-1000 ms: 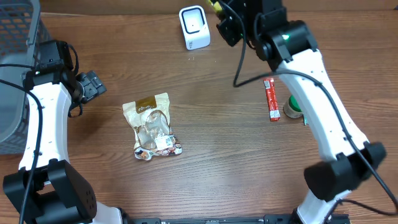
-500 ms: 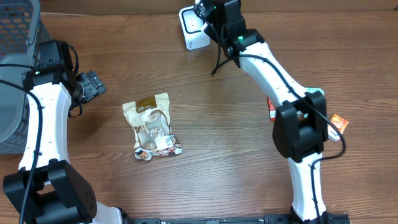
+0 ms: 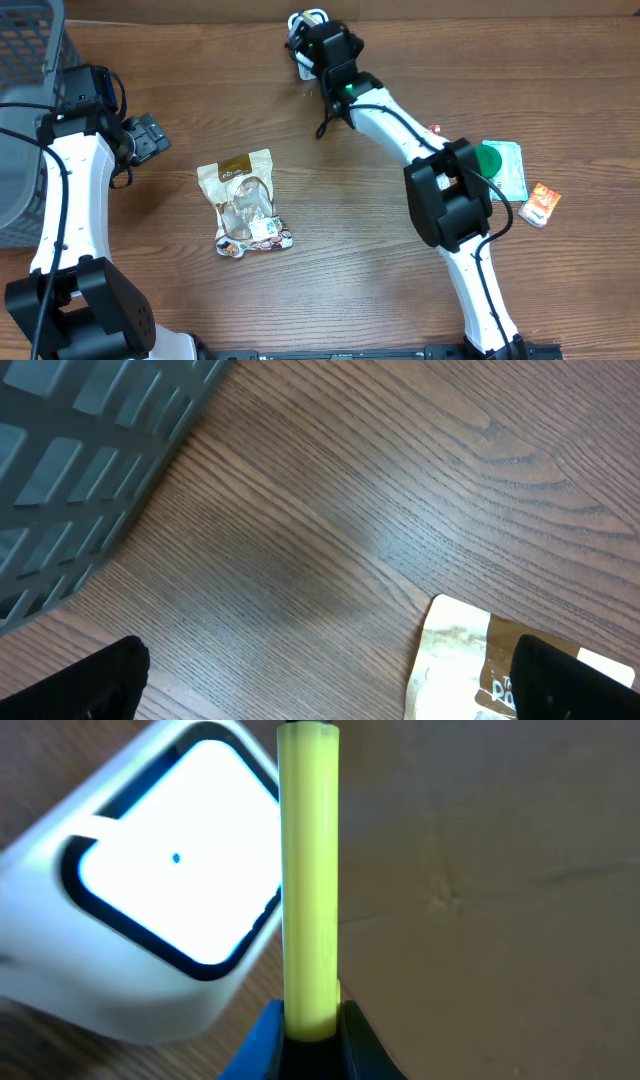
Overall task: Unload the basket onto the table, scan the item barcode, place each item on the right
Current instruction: 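Hold the highlighter barcode in front of the scanner, then move the highlighter right and release it beside the red bar, then move the right gripper left and lower it onto the snack bag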
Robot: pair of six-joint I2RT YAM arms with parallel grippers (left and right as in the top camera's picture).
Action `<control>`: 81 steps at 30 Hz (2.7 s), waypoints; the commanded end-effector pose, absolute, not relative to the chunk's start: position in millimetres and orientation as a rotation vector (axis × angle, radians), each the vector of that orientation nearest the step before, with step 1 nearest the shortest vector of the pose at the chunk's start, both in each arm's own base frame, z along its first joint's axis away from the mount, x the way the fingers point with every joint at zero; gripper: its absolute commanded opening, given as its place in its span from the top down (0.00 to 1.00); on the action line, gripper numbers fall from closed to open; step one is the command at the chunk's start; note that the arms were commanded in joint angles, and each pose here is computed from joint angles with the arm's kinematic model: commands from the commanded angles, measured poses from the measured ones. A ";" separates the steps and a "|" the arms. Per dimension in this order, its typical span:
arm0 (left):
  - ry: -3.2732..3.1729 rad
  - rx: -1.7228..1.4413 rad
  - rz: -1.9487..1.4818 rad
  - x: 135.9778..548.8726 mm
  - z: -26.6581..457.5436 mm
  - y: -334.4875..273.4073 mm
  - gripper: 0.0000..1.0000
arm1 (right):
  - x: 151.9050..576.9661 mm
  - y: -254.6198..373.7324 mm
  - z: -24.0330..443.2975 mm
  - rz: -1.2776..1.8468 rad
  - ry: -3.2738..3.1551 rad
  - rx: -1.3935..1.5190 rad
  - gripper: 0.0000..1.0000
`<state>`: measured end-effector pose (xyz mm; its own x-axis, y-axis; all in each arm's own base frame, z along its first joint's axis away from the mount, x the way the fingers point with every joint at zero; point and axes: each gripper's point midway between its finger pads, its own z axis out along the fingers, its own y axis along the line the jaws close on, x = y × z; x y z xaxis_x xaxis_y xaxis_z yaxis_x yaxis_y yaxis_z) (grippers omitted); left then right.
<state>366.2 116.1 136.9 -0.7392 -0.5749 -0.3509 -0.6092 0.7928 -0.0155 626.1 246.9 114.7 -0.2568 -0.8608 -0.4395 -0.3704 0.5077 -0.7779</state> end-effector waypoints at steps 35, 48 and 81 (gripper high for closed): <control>2.619 -0.900 0.159 367.5 145.2 120.2 0.00 | 373.0 150.2 222.5 0.013 2.791 -0.639 0.97; 2.619 -0.900 0.159 367.5 145.2 120.2 0.00 | 339.2 97.1 133.3 0.104 3.135 -0.352 0.97; 2.619 -0.900 0.159 367.5 145.2 120.2 0.00 | 349.3 203.2 74.2 0.860 2.888 -0.368 0.59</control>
